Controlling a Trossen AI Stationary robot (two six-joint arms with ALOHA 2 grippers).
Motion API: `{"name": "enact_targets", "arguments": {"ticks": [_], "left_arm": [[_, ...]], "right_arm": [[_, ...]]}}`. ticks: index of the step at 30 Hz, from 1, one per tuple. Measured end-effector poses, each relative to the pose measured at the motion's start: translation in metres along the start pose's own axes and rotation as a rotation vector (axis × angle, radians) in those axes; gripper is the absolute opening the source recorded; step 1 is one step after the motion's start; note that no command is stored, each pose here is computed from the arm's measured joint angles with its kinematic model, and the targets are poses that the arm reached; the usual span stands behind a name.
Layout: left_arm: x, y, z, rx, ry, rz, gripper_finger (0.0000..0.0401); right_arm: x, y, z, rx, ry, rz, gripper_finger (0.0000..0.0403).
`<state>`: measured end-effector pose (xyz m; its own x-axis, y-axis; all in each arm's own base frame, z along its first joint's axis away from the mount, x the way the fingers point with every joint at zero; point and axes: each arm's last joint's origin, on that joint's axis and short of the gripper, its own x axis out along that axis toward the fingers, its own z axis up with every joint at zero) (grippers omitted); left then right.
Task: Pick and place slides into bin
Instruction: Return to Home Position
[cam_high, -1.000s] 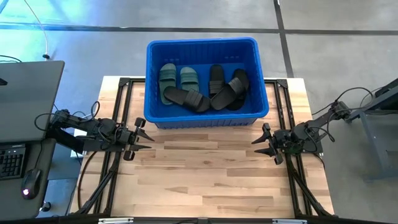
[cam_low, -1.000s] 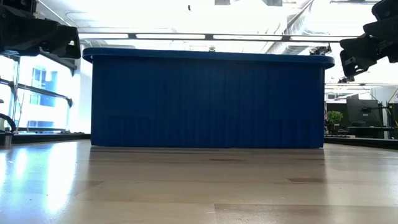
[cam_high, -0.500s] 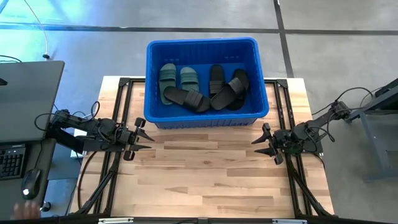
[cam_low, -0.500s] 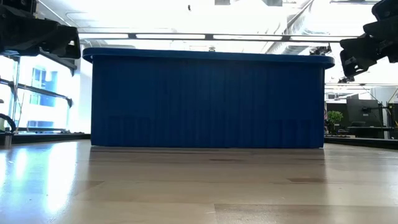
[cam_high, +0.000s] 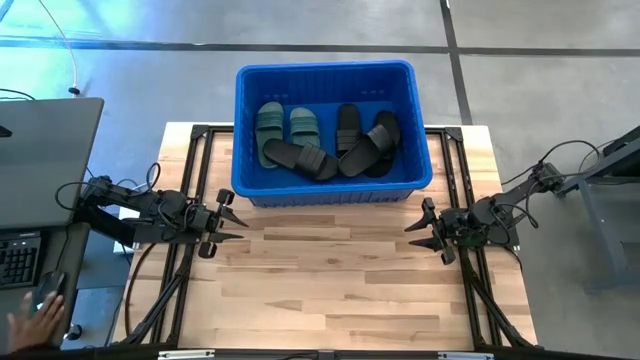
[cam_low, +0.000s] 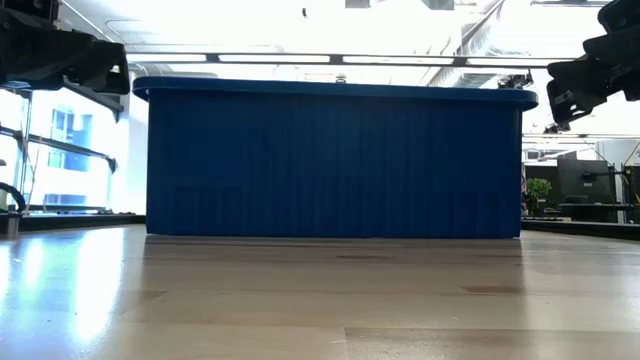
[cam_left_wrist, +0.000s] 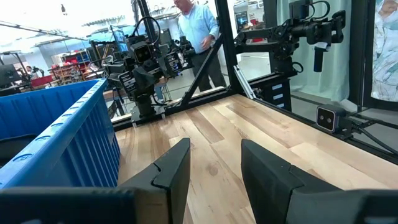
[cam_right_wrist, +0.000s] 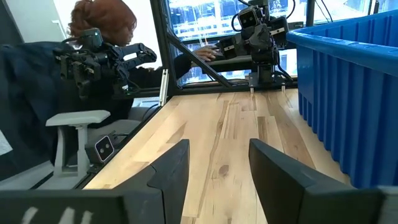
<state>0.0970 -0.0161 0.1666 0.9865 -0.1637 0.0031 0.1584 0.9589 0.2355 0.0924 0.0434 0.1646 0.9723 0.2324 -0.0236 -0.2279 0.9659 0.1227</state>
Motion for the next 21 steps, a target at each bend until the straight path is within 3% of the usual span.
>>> {"name": "enact_targets", "arguments": {"ticks": [21], "left_arm": [[0.0000,0.0000,-0.0001,0.000,0.001,0.000,0.0127]], "right_arm": [[0.0000,0.0000,0.0000,0.000,0.000,0.000,0.0163]]}}
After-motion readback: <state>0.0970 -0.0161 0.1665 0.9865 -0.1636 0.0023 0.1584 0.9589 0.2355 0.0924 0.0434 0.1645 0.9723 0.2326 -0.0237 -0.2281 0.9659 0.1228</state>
